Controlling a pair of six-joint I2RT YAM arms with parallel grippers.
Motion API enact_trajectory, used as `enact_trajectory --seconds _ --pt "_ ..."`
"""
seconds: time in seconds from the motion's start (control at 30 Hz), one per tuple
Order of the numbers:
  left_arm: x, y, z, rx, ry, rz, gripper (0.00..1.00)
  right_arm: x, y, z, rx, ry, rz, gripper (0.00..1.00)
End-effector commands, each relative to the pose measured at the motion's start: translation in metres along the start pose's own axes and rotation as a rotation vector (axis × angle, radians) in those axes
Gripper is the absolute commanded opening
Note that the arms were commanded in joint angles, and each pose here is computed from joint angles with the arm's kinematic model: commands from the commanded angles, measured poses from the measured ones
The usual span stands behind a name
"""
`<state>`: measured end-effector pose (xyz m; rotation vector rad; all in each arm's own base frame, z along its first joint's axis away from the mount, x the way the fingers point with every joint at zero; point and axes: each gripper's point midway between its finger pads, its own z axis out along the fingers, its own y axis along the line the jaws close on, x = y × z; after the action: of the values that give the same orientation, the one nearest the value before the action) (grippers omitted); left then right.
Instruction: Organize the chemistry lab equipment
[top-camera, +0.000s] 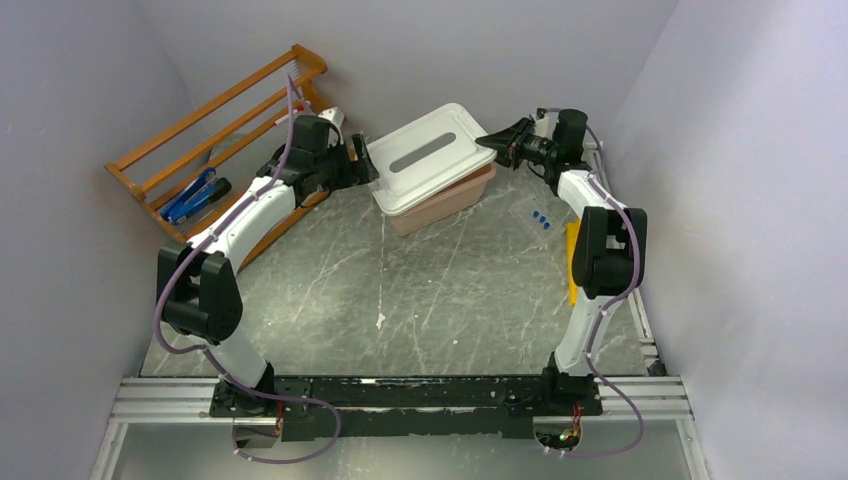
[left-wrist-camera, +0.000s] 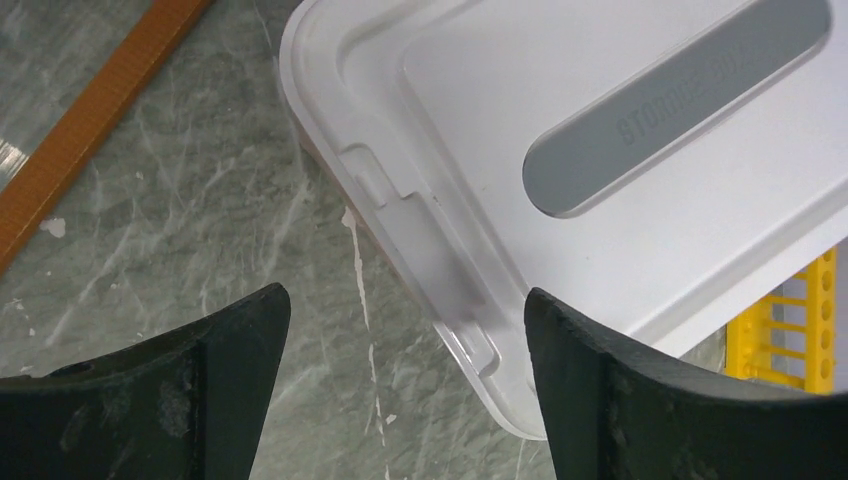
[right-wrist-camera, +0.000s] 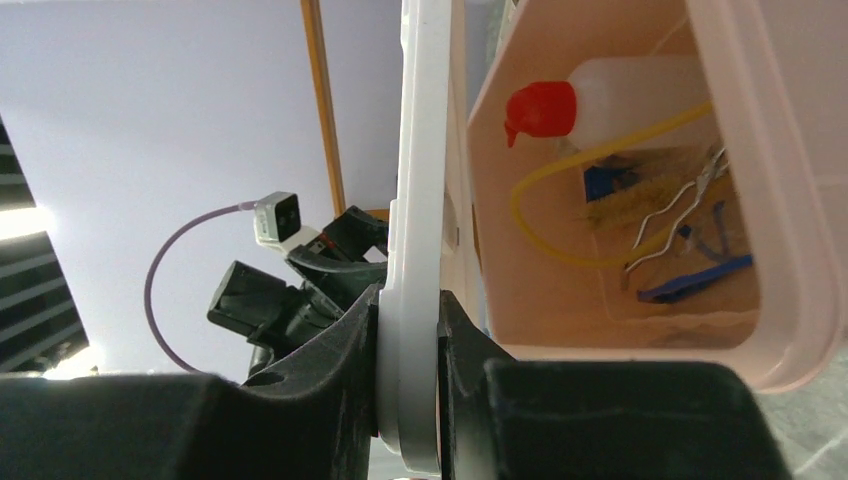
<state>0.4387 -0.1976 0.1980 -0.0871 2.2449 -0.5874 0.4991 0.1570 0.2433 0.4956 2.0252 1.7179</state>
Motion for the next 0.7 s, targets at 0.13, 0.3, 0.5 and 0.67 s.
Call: enact_trajectory --seconds 0.13,0.3,0.5,0.67 --pt "-0.012 -0.004 0.024 0.066 -0.092 -0.015 0.88 -0.021 -0.023 0.002 0.043 0.016 -0.058 0.09" --pt "-0.005 -0.003 0.041 0.079 -0.067 -0.021 0.84 -0.038 -0.039 0.001 0.102 -0.012 -0.091 0.28" --pt "0.002 0.002 0.045 0.056 -0.039 -0.027 0.83 -0.05 -0.051 -0.01 0.238 -0.075 -0.139 0.62" --pt "0.006 0.003 0.045 0.058 -0.026 -0.016 0.83 -0.063 -0.054 -0.029 0.337 -0.147 -0.205 0.67"
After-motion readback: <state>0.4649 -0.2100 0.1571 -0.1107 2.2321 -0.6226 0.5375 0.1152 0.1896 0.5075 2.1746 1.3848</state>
